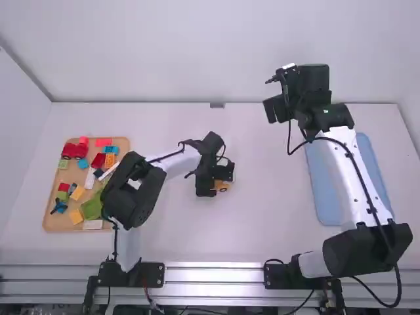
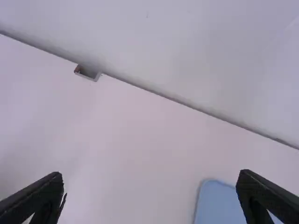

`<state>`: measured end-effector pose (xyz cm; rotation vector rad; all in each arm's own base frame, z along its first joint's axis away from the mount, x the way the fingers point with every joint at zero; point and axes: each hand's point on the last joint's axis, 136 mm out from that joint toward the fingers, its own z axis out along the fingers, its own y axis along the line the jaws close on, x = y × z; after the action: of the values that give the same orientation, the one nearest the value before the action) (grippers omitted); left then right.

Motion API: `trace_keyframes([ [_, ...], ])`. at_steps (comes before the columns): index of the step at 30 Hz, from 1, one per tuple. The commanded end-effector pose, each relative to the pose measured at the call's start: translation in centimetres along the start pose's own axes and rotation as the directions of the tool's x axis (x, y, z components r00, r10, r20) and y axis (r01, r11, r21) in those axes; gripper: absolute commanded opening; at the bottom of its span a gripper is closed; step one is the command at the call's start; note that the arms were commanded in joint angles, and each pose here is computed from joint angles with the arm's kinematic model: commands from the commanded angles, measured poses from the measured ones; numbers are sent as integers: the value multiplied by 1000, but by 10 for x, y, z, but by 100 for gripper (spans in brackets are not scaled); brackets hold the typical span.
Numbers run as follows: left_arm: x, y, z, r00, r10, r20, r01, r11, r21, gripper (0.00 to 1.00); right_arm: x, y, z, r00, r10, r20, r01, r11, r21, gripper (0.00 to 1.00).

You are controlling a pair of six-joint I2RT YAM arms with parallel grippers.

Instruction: Assemble lego blocks to make yellow taxi

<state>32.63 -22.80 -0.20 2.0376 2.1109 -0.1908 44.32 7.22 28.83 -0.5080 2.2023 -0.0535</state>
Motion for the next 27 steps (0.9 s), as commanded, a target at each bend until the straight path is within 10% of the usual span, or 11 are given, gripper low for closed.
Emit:
trace_keyframes([
  [1,-2,4,-3,1000,-13,-17,13,1000,-19,99,-13,-3,-5,999,3,33,-3,1000,7,98],
  [12,4,88,-124,881,-454,136,472,864,-175,99,-14,-3,-5,999,-8,36,8,1000,10,98],
  [19,95,143,-203,330,-884,331,944,303,-133,99,-15,-4,-5,999,-7,40,7,1000,13,98],
  [27,246,133,-234,-389,-849,359,909,-417,-3,99,-24,-6,-5,997,-9,76,8,1000,22,98],
])
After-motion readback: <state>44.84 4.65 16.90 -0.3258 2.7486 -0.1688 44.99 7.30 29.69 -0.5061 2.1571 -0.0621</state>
